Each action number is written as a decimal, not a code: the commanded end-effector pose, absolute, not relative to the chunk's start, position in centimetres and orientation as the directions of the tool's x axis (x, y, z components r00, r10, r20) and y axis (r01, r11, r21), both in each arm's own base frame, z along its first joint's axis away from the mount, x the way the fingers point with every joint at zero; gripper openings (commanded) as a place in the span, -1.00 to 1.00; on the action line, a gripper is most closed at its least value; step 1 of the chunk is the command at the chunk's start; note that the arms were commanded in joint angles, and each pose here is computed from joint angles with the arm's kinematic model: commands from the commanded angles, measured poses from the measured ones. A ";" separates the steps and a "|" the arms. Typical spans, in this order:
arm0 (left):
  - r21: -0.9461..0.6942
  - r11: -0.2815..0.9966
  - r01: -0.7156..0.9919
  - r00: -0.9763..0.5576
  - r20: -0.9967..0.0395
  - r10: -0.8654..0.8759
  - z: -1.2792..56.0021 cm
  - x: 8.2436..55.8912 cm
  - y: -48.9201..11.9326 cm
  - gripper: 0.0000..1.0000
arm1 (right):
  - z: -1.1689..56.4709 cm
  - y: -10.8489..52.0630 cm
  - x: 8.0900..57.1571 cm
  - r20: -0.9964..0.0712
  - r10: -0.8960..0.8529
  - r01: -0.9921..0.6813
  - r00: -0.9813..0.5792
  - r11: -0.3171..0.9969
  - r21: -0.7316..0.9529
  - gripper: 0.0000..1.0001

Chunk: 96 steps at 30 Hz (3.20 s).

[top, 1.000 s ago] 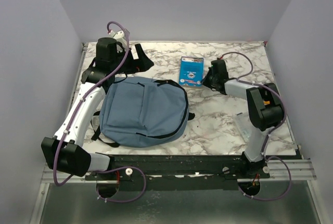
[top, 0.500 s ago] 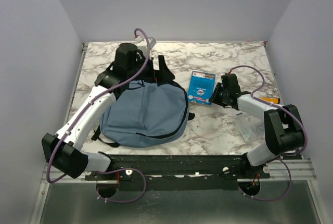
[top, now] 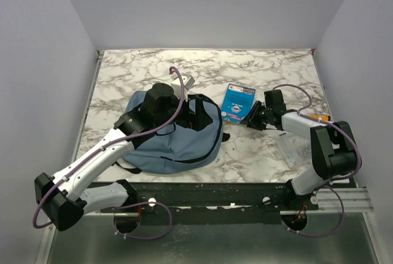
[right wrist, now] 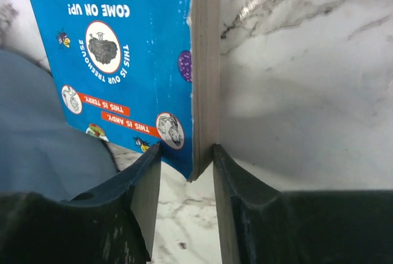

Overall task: Pack the student bag
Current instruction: Move the book to the center of the board, then pick up the book from the center of the board.

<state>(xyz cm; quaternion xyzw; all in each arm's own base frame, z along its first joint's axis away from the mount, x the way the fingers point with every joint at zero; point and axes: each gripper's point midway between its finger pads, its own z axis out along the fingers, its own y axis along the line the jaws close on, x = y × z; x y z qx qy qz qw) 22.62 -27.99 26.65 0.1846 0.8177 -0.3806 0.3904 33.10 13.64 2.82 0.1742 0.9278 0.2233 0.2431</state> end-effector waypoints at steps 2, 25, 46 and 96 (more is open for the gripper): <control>-0.432 0.697 0.572 -0.608 -0.794 0.007 25.2 22.5 -28.0 0.80 | 3.1 14.5 32.2 -0.311 0.499 0.265 -0.809 0.782 0.564 -0.55; 0.264 0.438 0.860 0.080 -0.915 0.395 22.4 26.3 -40.7 0.82 | 14.5 15.1 31.5 -0.334 0.471 0.147 -0.816 0.729 0.669 -0.99; 0.476 0.557 0.681 0.037 -0.781 0.623 14.6 33.0 -43.2 0.76 | 17.7 15.6 30.9 -0.247 0.537 0.166 -0.807 0.607 0.778 -0.99; -0.944 0.069 0.323 -0.912 -0.330 -0.243 37.8 29.2 -25.2 -1.00 | 27.8 17.7 30.6 -0.647 0.259 -0.518 -0.717 0.423 0.744 0.88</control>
